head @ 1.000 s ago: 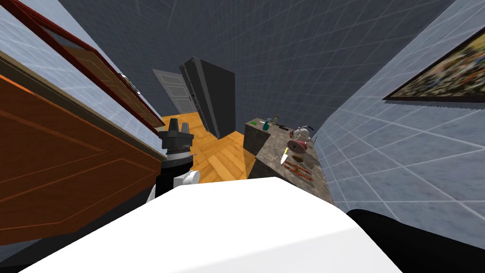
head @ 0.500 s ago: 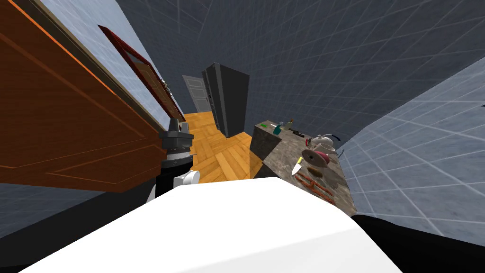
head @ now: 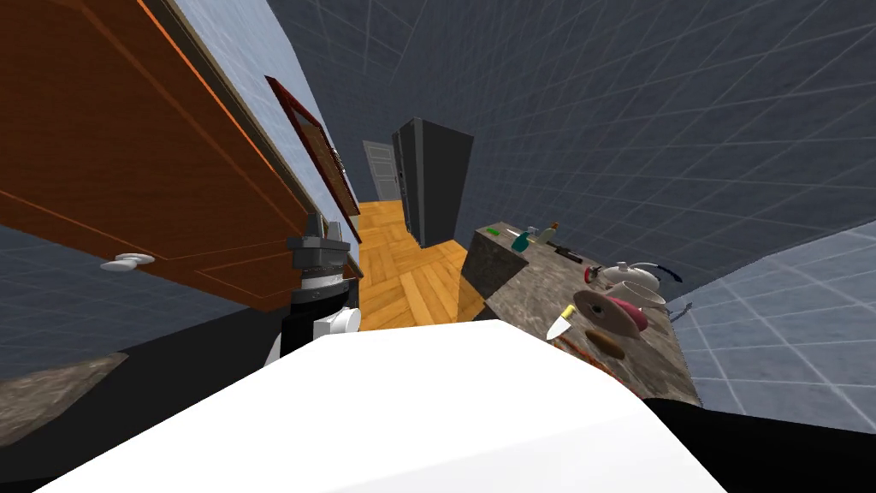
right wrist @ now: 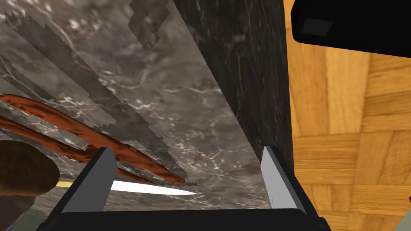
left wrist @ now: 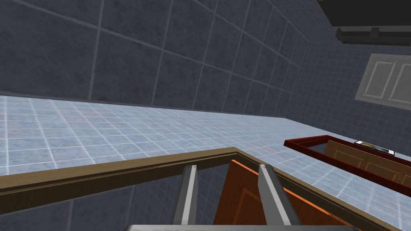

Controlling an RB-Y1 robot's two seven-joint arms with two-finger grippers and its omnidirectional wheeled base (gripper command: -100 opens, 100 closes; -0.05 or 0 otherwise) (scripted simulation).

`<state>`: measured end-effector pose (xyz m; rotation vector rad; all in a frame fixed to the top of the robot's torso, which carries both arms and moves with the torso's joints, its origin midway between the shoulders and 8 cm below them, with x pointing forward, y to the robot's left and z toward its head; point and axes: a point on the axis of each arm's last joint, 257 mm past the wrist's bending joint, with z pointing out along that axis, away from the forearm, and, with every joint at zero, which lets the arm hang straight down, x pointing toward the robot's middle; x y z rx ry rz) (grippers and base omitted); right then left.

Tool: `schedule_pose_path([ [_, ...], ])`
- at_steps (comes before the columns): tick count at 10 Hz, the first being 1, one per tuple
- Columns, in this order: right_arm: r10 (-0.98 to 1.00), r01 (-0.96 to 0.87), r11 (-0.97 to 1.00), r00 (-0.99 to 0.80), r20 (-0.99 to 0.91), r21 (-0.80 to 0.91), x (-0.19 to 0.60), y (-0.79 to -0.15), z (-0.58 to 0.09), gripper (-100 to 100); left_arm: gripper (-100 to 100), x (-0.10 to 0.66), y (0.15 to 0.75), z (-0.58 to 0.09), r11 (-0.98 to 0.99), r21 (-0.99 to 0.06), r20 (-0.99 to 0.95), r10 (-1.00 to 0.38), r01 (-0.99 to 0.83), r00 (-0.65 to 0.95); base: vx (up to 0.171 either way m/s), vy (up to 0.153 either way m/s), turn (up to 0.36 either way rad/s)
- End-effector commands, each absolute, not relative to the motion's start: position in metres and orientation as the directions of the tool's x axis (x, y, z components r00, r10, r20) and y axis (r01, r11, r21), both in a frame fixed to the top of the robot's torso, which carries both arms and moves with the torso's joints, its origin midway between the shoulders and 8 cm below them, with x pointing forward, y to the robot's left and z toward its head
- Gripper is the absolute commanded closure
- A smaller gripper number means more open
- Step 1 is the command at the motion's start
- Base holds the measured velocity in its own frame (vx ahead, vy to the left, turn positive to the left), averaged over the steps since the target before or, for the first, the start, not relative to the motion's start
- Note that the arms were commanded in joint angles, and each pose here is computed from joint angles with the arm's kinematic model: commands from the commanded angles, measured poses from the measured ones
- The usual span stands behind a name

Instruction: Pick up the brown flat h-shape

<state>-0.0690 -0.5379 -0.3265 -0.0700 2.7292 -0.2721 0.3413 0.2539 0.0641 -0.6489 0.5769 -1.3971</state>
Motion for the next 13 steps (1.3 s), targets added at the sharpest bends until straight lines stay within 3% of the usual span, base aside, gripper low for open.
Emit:
schedule_pose_path([
  [1,-0.14,-0.069,0.969,-0.944,-0.299,-0.235,-0.094,-0.548,-0.324,-100,0,0.341,0.254,0.064,0.058,-0.713,0.01,-0.996,0.698,0.093,0.016,-0.04,0.342],
  [7,-0.248,-0.21,0.945,-0.96,-0.129,-0.249,-0.147,-0.559,-0.323,-100,0,0.341,0.254,0.064,0.058,-0.713,0.01,-0.996,0.698,0.093,0.011,-0.064,0.253],
  [8,-0.252,-0.215,0.945,-0.96,-0.125,-0.248,-0.148,-0.559,-0.323,0,0,0.341,0.254,0.064,0.058,-0.713,0.01,-0.996,0.698,0.093,0.001,-0.01,-0.008],
  [9,-0.245,-0.208,0.946,-0.961,-0.126,-0.249,-0.151,-0.561,-0.33,-100,0,0.341,0.254,0.064,0.058,-0.713,0.01,-0.996,0.698,0.093,0.003,-0.003,0.054],
  [13,-0.235,-0.198,0.948,-0.964,-0.127,-0.249,-0.155,-0.562,-0.341,-100,0,0.341,0.254,0.064,0.058,-0.713,0.01,-0.996,0.698,0.093,0.005,0.0,0.038],
])
